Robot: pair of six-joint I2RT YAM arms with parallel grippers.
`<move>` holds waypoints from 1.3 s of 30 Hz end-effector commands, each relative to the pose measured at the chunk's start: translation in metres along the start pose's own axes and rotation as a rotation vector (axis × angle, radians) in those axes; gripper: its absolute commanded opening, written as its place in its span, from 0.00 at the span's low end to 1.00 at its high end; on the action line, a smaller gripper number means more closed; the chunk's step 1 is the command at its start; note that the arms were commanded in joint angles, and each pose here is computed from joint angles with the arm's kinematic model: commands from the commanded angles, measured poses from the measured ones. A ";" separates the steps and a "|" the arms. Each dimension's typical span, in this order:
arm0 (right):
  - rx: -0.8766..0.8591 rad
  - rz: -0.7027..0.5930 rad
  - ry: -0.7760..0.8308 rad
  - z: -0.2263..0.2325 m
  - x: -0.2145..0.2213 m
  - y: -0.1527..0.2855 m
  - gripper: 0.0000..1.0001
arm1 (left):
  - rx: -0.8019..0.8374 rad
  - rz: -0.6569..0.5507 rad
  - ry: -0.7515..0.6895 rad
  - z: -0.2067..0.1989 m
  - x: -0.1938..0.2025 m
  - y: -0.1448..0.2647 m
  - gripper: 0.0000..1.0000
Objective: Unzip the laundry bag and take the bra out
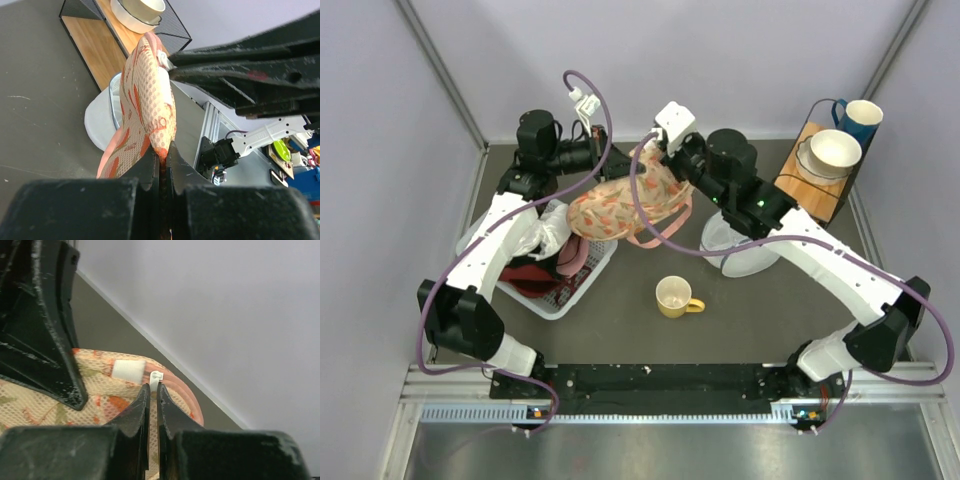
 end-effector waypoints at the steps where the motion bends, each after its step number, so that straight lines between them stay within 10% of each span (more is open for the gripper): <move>1: 0.058 -0.037 -0.172 -0.033 0.005 0.018 0.00 | 0.059 -0.013 -0.086 -0.020 -0.005 0.005 0.00; 21: -0.153 -0.016 -0.512 -0.039 0.065 0.036 0.00 | 0.113 -0.016 -0.161 -0.030 -0.007 0.008 0.00; 27: -0.237 -0.114 -0.605 -0.067 0.047 0.054 0.50 | 0.153 0.042 -0.176 -0.022 -0.001 0.006 0.00; 39: -0.693 -0.203 -0.656 -0.064 0.066 0.051 0.91 | 0.253 0.123 -0.304 -0.020 0.003 0.007 0.00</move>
Point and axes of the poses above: each gripper's point midway between its finger pads, its own y axis back along the fingers, its own z axis along the line the jaws close on, x = y × z, the point moved 9 cm from there along y, back along the fingers, and after that the axes turned 14 degrees about y, right-handed, at the moved point
